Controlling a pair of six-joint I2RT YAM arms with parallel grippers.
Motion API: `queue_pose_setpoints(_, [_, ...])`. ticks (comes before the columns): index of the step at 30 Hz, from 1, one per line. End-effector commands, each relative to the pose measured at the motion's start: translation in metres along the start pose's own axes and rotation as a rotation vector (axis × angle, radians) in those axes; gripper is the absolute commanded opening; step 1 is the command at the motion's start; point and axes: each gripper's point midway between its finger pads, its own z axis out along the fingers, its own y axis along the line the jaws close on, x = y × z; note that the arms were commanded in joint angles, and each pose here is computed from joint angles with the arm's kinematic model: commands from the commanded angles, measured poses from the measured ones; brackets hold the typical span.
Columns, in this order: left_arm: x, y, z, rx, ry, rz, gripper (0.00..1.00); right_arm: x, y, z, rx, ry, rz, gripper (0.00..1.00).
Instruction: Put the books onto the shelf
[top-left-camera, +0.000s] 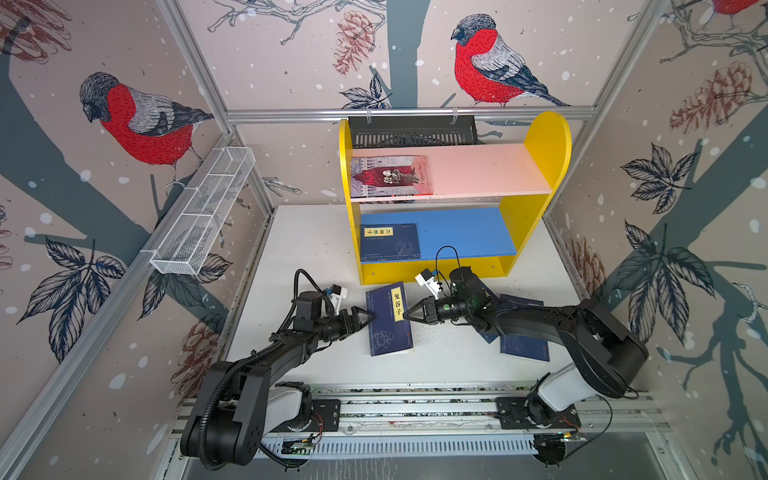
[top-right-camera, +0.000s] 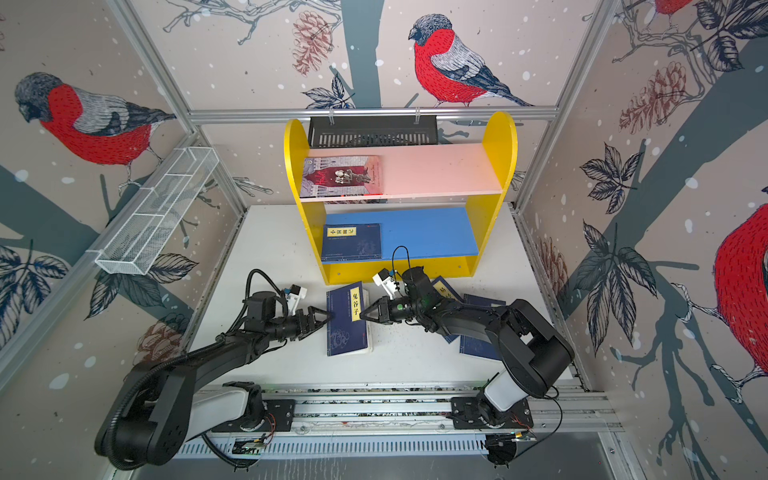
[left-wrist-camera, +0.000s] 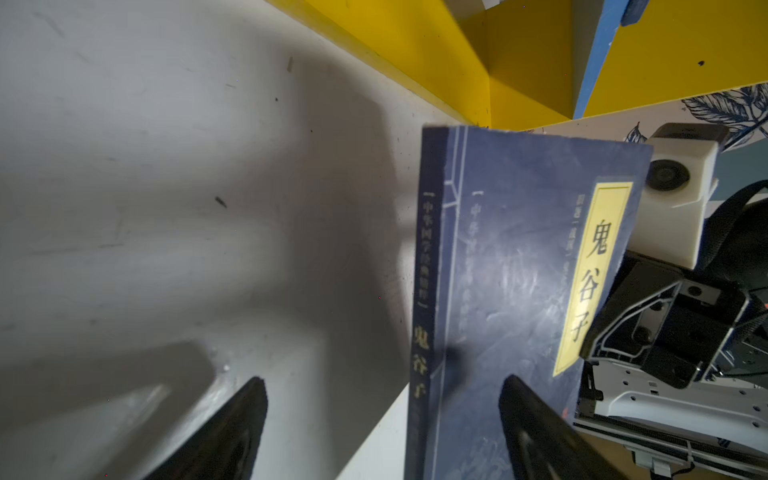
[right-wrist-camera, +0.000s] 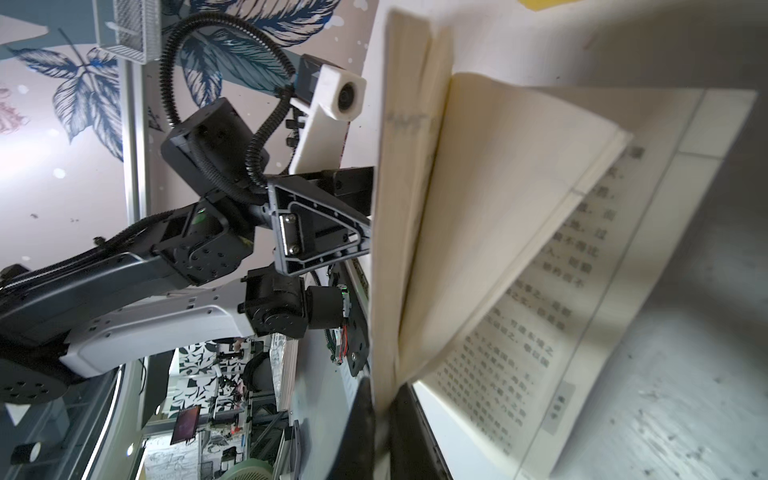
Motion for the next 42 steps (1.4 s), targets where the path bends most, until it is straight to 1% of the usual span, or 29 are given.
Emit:
queue_pose_setpoints(1, [-0.007,-0.026,-0.002,0.118,-0.008,0.027,0.86,-0.003,0.026,-0.002,-0.106,0.007,-0.051,0.0])
queue_pose_setpoints(2, [-0.007,-0.03,-0.003,0.137,-0.006,0.027,0.84,-0.003,0.026,-0.002,-0.107,0.011,-0.051,0.0])
queue_pose_setpoints(6, [-0.008,-0.047,-0.007,0.205,0.001,0.025,0.73,0.0,0.024,-0.001,-0.115,0.028,-0.043,0.0])
queue_pose_setpoints(11, [-0.01,-0.061,-0.01,0.256,0.014,-0.017,0.55,0.004,0.026,0.0,-0.149,0.048,-0.038,0.01])
queue_pose_setpoints(12, [-0.009,-0.062,-0.011,0.261,0.018,-0.015,0.5,0.005,0.026,0.0,-0.152,0.05,-0.033,0.0])
queue_pose_setpoints(13, [-0.009,-0.063,-0.011,0.264,0.02,-0.011,0.42,0.004,0.024,0.001,-0.149,0.05,-0.032,0.01])
queue_pose_setpoints(16, [-0.009,-0.065,-0.011,0.264,0.023,-0.025,0.22,0.005,0.022,0.002,-0.149,0.051,-0.027,0.01])
queue_pose_setpoints(17, [-0.01,-0.066,-0.011,0.264,0.024,-0.031,0.17,0.005,0.021,0.002,-0.148,0.051,-0.023,0.01])
queue_pose_setpoints(20, [-0.011,-0.067,-0.012,0.265,0.021,-0.046,0.06,0.005,0.018,0.004,-0.143,0.053,-0.016,0.02])
queue_pose_setpoints(21, [-0.011,-0.068,-0.012,0.266,0.021,-0.048,0.01,0.005,0.016,0.004,-0.138,0.052,-0.011,0.05])
queue_pose_setpoints(22, [-0.011,-0.069,-0.013,0.267,0.018,-0.049,0.0,0.005,0.014,0.005,-0.13,0.051,-0.006,0.13])
queue_pose_setpoints(25, [-0.013,-0.071,-0.014,0.266,0.012,-0.053,0.0,0.0,0.003,0.003,-0.067,0.021,0.006,0.45])
queue_pose_setpoints(27, [-0.015,-0.076,-0.016,0.272,0.004,-0.039,0.0,-0.006,-0.006,-0.002,-0.012,-0.013,0.013,0.57])
queue_pose_setpoints(29, [-0.018,-0.082,-0.019,0.286,-0.003,-0.015,0.0,-0.011,-0.012,-0.012,0.035,-0.058,0.02,0.61])
queue_pose_setpoints(32, [-0.022,-0.098,-0.024,0.325,-0.001,0.043,0.0,-0.015,-0.011,-0.03,0.058,-0.136,0.037,0.68])
queue_pose_setpoints(34, [-0.025,-0.107,-0.027,0.343,-0.003,0.075,0.0,-0.013,-0.004,-0.038,0.049,-0.172,0.039,0.73])
queue_pose_setpoints(39, [-0.037,-0.133,-0.036,0.396,-0.025,0.145,0.0,0.0,0.014,-0.054,0.022,-0.243,0.054,0.78])
queue_pose_setpoints(42, [-0.05,-0.144,-0.038,0.404,-0.046,0.176,0.0,0.005,0.034,-0.062,-0.021,-0.313,0.049,0.87])
